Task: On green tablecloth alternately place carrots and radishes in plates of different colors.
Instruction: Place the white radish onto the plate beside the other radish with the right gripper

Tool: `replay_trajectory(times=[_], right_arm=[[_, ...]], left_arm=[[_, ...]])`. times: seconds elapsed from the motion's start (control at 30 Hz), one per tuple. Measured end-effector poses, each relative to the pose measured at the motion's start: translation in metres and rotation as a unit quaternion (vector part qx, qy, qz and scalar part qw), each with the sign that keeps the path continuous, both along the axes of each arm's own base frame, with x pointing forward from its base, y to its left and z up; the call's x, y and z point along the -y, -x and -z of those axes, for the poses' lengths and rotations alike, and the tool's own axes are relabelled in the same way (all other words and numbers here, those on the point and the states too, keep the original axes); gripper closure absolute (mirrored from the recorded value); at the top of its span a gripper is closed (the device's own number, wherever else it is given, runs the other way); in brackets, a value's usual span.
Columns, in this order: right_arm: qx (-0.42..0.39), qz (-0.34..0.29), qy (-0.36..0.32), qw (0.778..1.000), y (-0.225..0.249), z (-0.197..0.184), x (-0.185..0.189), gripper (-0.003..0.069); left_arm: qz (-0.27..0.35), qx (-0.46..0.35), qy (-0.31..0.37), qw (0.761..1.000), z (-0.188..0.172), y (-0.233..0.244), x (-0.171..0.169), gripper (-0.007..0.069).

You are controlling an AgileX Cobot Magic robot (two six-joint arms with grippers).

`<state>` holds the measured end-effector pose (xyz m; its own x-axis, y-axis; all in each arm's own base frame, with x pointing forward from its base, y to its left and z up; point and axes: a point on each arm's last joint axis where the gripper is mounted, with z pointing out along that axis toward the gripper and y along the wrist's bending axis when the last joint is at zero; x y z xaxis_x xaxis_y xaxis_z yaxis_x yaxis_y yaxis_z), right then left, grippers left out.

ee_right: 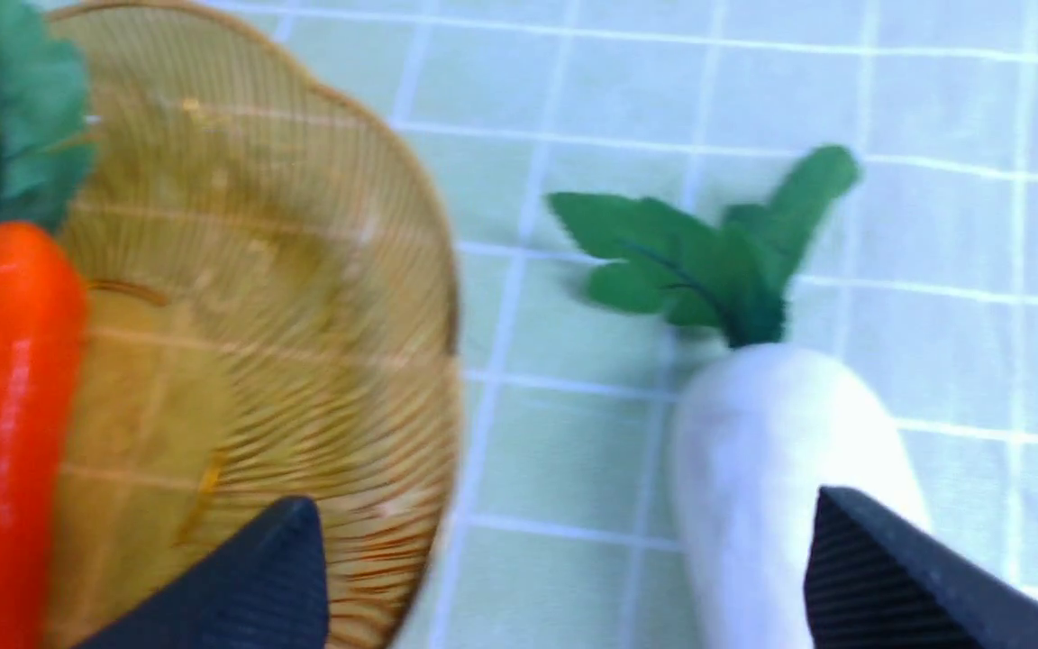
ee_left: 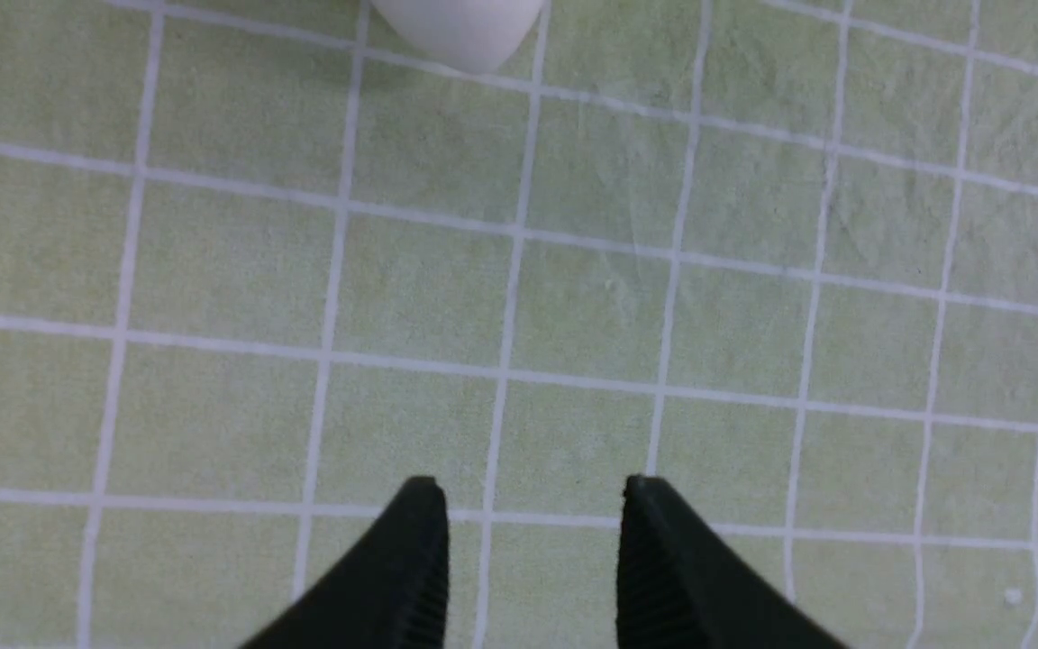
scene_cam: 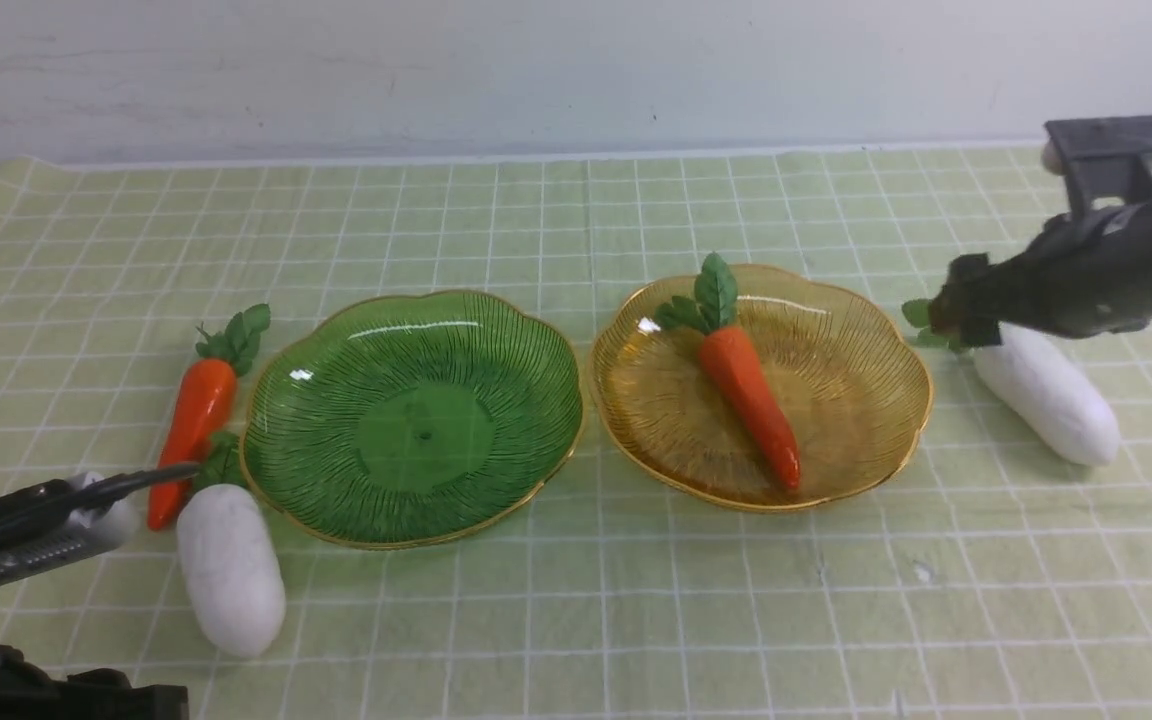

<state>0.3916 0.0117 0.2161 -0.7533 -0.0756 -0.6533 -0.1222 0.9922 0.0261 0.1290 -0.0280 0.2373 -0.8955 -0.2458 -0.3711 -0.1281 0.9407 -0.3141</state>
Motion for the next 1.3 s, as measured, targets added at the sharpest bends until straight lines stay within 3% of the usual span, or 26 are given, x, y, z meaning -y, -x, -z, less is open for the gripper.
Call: replay_trajectory(times=[0.33,0.47,0.6,0.63,0.83,0.93,1.03,1.1,1.27,1.3], right_arm=[[-0.039,-0.007,0.052,0.998,-0.015,0.057,0.021,0.0013],[-0.056,-0.013,0.058,0.997,-0.016,0.070,0.021,0.0055],[-0.058,-0.016,0.061,0.996,-0.015,0.070,0.022,0.0137],[-0.060,-0.020,0.065,0.996,-0.015,0.071,0.022,0.0194],[-0.082,-0.035,0.075,0.993,-0.006,0.052,0.022,0.0199],[-0.065,-0.026,0.046,0.996,-0.003,0.010,0.015,0.0199],[-0.026,-0.029,-0.030,0.999,0.000,-0.044,-0.015,0.0199],[-0.001,-0.074,-0.076,0.994,0.005,-0.071,-0.056,0.0199],[0.012,-0.182,-0.109,0.977,0.017,-0.070,-0.134,0.0199],[0.015,-0.218,-0.109,0.970,0.022,-0.061,-0.163,0.0199]], left_arm=[[0.000,0.000,0.000,1.000,0.000,0.000,0.000,0.0381],[0.000,-0.001,0.000,1.000,0.000,0.000,0.000,0.0381],[0.000,-0.001,0.000,1.000,0.000,0.000,0.000,0.0381],[0.000,-0.001,0.000,1.000,0.000,0.000,0.000,0.0381],[0.000,-0.001,0.000,1.000,0.000,0.000,0.000,0.0381],[0.000,-0.001,0.000,1.000,0.000,0.000,0.000,0.0381],[0.000,-0.001,0.000,1.000,0.000,0.000,0.000,0.0381],[0.000,0.000,0.000,1.000,0.000,0.000,0.000,0.0381],[0.000,0.000,0.000,1.000,0.000,0.000,0.000,0.0381],[0.000,0.000,0.000,1.000,0.000,0.000,0.000,0.0381]])
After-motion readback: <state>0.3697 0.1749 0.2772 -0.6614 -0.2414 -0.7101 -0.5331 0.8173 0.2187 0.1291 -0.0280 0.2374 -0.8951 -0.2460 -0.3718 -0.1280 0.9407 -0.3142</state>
